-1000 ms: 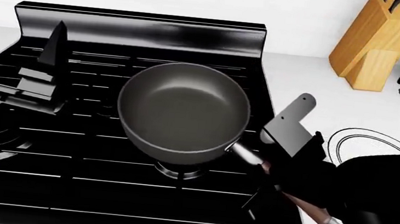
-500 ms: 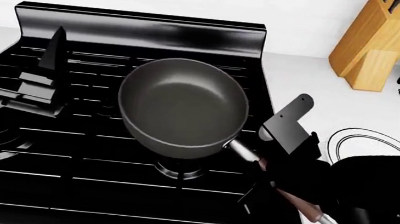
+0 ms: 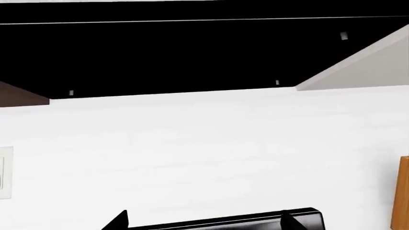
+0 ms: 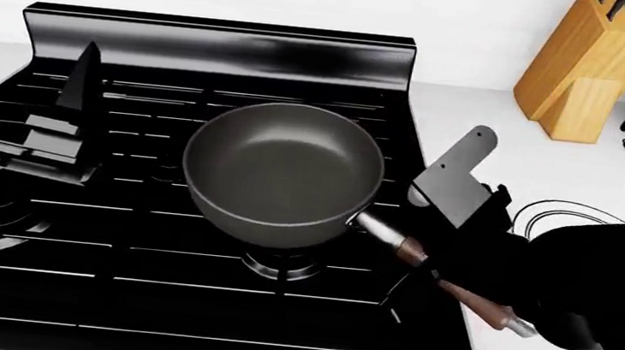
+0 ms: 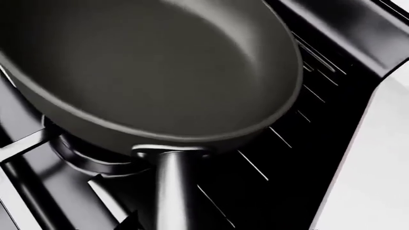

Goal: Pick up the pan and dump the vegetables in it onto the plate. Then return the pan to the stove.

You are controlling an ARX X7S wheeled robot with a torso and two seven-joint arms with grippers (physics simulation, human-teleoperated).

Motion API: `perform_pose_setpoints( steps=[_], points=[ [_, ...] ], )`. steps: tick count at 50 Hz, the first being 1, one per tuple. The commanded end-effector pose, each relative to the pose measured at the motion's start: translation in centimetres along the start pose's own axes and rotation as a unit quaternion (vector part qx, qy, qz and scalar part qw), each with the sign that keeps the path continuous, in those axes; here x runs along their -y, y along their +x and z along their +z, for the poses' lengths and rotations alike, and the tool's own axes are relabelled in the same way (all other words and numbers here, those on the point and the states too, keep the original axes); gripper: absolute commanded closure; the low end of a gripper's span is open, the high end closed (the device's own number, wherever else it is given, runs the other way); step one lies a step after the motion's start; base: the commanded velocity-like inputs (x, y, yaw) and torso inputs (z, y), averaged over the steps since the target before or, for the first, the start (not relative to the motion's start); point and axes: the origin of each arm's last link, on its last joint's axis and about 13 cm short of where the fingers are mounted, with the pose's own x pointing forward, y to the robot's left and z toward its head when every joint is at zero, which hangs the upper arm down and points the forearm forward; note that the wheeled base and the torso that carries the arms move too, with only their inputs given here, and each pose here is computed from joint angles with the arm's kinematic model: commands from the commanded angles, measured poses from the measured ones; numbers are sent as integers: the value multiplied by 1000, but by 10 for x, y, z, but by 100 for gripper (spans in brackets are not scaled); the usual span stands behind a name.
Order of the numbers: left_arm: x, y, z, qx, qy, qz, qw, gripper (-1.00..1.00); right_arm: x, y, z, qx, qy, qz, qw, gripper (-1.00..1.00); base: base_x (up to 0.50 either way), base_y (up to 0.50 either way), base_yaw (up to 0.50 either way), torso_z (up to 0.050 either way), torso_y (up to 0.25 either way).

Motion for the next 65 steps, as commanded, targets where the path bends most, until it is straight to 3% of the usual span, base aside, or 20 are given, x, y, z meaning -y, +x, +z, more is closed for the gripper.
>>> perform_pose_setpoints(
  steps=[1,15,25,50,65],
  points=[
    [-1,-3,0,2,-2,1,1000,-100,3,-11,13,5,-23,-13,1000,-100,0,0,0,0,0],
    [-1,-4,2,7,-4,2,1000,-100,8,-34,36,25,-43,-36,998,-100,0,0,0,0,0],
    [-2,-7,5,9,-2,3,1000,-100,2,-61,44,76,-53,-61,994,-100,0,0,0,0,0],
    [2,-10,15,16,4,0,1000,-100,-21,-108,21,183,-28,-104,977,-100,0,0,0,0,0],
    [8,-32,33,37,9,-9,999,-100,-38,-129,-1,235,1,-125,964,-100,0,0,0,0,0]
  ],
)
